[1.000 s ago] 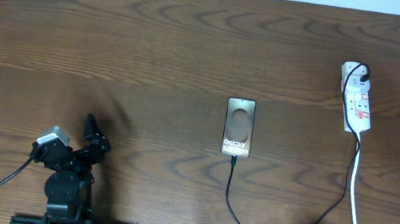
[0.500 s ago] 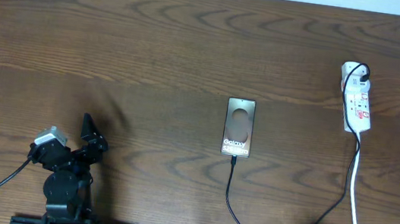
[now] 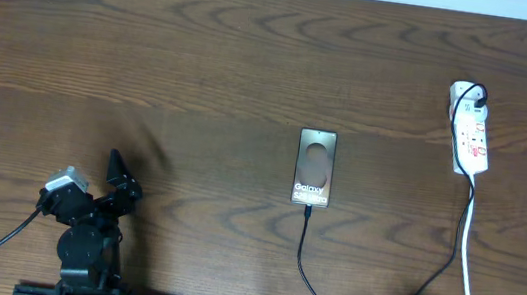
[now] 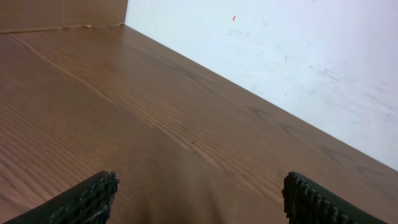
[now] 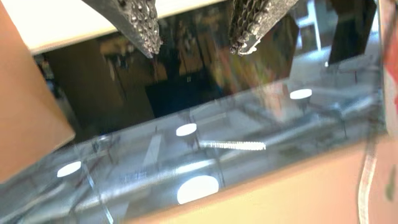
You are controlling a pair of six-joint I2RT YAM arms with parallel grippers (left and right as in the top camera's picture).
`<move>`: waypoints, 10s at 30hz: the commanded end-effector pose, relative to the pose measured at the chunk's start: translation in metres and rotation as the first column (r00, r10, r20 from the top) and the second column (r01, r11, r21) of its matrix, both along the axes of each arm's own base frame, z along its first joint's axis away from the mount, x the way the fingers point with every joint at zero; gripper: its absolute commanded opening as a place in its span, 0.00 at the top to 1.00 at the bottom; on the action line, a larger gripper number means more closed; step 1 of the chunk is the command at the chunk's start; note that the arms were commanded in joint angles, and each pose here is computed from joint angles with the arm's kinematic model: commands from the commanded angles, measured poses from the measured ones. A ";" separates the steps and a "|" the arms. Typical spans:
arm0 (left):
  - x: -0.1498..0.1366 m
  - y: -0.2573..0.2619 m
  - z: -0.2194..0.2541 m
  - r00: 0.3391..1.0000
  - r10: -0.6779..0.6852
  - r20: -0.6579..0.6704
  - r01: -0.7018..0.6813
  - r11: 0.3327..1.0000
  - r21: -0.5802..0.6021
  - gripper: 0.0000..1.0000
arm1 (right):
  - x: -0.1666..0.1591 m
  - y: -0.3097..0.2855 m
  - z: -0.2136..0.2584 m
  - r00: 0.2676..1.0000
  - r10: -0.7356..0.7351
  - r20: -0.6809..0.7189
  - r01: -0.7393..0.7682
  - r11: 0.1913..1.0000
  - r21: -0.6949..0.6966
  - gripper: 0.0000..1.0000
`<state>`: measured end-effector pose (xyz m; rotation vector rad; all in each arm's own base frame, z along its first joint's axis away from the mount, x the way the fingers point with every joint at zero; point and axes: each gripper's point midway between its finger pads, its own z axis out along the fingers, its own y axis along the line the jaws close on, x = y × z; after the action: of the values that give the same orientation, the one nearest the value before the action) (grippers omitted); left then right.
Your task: Plug charger to phone and switch on socket
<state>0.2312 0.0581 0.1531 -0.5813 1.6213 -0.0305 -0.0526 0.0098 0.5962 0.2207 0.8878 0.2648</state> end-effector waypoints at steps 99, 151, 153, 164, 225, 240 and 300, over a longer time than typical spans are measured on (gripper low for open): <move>0.007 -0.029 -0.018 0.967 -0.206 -0.151 0.242 0.930 0.278 0.13 | 0.280 -0.062 -0.494 0.602 0.217 -0.769 0.364 0.782 0.506 0.01; 0.007 -0.029 -0.018 0.967 -0.207 -0.151 0.242 0.930 0.278 0.13 | 0.285 -0.071 -0.439 0.761 0.052 -0.647 0.252 0.895 0.369 0.01; 0.007 -0.029 -0.018 0.967 -0.206 -0.151 0.242 0.930 0.278 0.13 | 0.292 -0.069 -0.427 0.816 0.021 -0.578 0.199 0.928 0.314 0.01; 0.007 -0.029 -0.018 0.967 -0.206 -0.151 0.242 0.930 0.278 0.13 | 0.296 -0.048 -0.432 0.768 -0.022 -0.640 0.088 0.994 0.071 0.01; 0.006 -0.029 -0.017 0.968 -0.202 -0.147 0.236 0.930 0.280 0.13 | 0.295 -0.053 -0.438 0.731 -0.135 -0.669 0.060 0.989 -0.134 0.01; 0.007 -0.031 -0.017 0.967 -0.211 -0.146 0.245 0.928 0.280 0.13 | 0.295 -0.053 -0.438 0.731 -0.135 -0.669 0.060 0.989 -0.134 0.01; 0.007 -0.031 -0.018 0.966 -0.211 -0.148 0.246 0.928 0.279 0.13 | 0.295 -0.053 -0.438 0.731 -0.135 -0.669 0.060 0.989 -0.134 0.01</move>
<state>0.2382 0.0270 0.1501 -0.1673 1.7259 0.0617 0.2423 -0.0451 0.1581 0.2941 1.6145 0.0261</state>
